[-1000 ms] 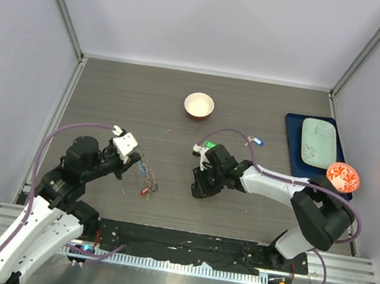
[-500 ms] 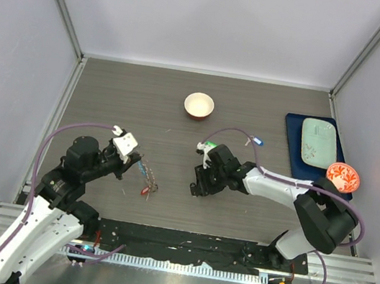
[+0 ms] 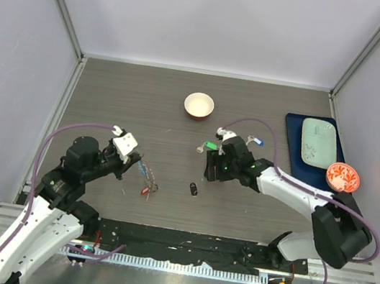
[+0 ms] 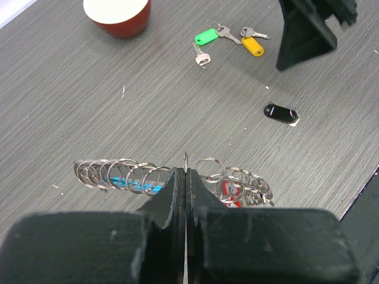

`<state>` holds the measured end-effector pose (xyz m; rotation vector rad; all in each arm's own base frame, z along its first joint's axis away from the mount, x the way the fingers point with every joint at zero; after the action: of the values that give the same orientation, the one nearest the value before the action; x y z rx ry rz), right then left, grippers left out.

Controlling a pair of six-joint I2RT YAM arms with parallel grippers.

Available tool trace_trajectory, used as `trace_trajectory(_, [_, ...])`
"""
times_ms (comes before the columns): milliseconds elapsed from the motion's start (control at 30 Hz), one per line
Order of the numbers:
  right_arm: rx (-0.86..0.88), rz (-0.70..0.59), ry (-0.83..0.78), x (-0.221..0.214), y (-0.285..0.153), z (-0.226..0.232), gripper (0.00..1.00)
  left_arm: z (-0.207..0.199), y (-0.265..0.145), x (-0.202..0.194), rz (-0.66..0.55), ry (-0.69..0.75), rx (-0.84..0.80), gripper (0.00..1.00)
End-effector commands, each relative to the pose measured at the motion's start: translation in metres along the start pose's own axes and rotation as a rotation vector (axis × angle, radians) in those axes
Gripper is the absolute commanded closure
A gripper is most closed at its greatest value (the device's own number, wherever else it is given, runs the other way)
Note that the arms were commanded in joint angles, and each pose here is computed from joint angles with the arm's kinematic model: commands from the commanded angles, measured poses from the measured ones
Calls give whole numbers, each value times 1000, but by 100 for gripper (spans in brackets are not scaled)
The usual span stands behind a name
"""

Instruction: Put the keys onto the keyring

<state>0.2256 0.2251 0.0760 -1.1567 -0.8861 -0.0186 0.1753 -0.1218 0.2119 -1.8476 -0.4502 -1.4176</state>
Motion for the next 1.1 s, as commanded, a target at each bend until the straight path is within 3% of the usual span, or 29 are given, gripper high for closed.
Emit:
trace_trajectory(0, [-184, -209, 71, 58, -30, -33, 31, -2, -4, 16, -71, 24, -4, 100])
trace_trajectory(33, [-209, -218, 72, 61, -32, -38, 24, -2, -4, 16, -74, 24, -4, 100])
trace_trajectory(133, [-275, -236, 78, 68, -37, -51, 15, -2, -5, 17, -80, 24, 1, 100])
trace_trajectory(300, [-320, -232, 97, 78, -32, -63, 8, -2, -6, 19, -90, 18, 7, 100])
trace_trajectory(600, [-394, -217, 247, 80, -2, -73, 28, -2, -9, 22, -106, 17, 8, 100])
trace_trajectory(767, [-416, -189, 288, 82, 18, -76, 43, -3, -9, 23, -110, 15, 2, 100])
trace_trajectory(1067, [-425, -112, 317, 75, 47, -77, 57, -4, -9, 22, -113, 17, -6, 100])
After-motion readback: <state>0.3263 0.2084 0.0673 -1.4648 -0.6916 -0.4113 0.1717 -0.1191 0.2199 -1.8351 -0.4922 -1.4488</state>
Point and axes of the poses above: each gripper's point midway between its finger pads, its own y axis out along the fingers, its own z axis along the line the jaws close on, x = y × z, the point moved 3 cm from there along -y, back along the fingers, and after that the axes turned 13 degrees about -y, right-handed, at the moved point
